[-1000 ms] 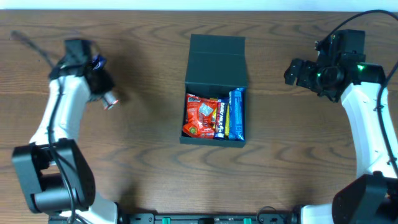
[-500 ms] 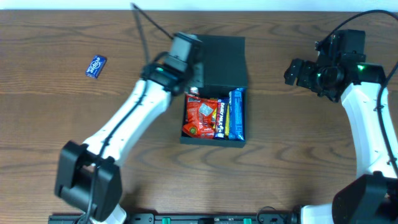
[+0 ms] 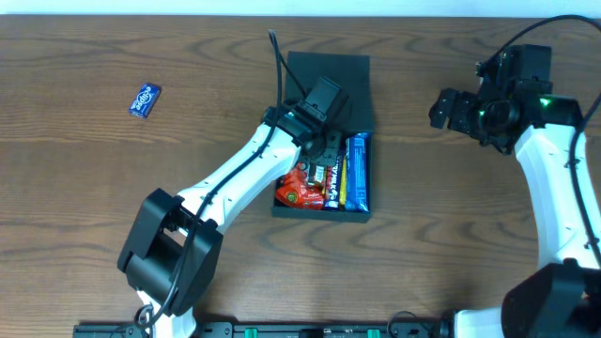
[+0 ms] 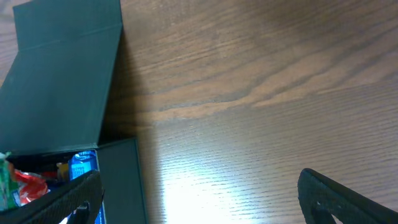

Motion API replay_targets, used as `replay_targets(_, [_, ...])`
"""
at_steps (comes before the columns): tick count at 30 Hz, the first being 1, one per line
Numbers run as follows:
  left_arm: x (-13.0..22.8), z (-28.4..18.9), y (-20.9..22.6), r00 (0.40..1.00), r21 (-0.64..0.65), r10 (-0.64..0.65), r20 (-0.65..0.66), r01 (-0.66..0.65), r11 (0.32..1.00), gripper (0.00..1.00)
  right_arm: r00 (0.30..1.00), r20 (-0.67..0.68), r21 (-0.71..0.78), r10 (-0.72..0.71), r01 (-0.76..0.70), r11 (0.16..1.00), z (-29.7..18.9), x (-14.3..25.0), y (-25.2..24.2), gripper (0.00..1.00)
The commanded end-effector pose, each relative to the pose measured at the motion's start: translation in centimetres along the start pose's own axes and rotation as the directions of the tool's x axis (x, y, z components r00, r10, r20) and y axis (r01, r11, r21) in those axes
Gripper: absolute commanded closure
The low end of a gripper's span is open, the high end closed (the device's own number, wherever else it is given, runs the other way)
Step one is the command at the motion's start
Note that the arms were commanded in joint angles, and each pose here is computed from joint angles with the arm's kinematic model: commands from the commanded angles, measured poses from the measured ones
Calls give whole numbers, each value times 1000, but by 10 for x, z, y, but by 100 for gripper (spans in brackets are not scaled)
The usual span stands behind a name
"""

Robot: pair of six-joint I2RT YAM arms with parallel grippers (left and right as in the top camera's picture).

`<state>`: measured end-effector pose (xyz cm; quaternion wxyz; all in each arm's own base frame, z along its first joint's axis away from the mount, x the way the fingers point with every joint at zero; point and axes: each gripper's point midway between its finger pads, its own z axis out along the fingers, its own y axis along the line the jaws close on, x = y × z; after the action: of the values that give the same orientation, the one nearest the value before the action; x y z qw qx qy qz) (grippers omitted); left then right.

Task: Pack container
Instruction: 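Carry the green bar into the box and release it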

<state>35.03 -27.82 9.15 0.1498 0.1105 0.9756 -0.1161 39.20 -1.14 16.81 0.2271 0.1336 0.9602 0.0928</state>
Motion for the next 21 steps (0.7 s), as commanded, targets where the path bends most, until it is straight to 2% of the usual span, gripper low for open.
replay_targets(1, [-2, -9, -10, 1000, 16, -8, 3, 8, 1000, 88, 1000, 15, -5, -26, 26, 1000, -3, -5, 5, 1])
replay_targets(16, [19, -3, -5, 992, -28, -104, -75, 102, 994, 88, 1000, 15, -4, -26, 26, 1000, -3, -5, 5, 1])
replay_targets(21, [24, 2, -8, 989, -13, -103, -102, 102, 995, 82, 1000, 15, -5, -26, 26, 1000, -3, -5, 5, 1])
